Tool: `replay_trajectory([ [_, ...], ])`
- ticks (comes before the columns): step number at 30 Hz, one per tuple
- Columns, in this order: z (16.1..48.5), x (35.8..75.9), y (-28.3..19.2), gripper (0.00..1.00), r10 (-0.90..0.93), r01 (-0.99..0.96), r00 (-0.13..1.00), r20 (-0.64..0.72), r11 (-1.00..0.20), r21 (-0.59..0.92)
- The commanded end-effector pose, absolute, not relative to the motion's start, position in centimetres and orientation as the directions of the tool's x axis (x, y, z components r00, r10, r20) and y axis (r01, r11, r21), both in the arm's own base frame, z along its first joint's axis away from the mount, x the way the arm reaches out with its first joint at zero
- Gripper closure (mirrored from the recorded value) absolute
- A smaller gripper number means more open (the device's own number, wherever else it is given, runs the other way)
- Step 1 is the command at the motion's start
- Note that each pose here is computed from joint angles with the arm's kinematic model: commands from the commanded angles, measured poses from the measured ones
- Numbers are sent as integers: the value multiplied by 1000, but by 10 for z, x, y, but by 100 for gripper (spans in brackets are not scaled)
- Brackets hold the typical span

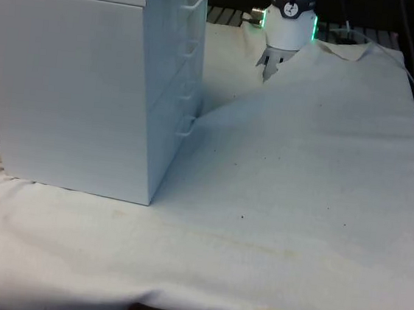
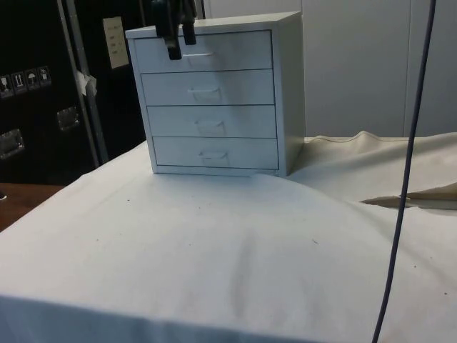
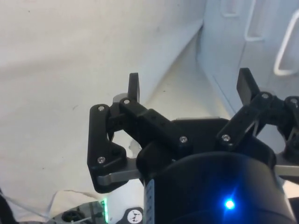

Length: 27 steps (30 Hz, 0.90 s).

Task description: Open the drawer, then close it.

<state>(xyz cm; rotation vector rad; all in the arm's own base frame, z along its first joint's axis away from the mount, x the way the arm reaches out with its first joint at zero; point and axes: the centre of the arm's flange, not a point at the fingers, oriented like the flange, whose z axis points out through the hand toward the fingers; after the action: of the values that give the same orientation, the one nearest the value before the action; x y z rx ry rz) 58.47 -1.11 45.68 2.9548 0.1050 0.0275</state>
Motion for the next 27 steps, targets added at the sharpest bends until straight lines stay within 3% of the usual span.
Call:
replay_trajectory([
  [1, 456, 586, -11, 0, 76, 72, 997, 11, -977, 200],
  [27, 438, 591, -15, 0, 79, 73, 997, 1, -929, 362],
])
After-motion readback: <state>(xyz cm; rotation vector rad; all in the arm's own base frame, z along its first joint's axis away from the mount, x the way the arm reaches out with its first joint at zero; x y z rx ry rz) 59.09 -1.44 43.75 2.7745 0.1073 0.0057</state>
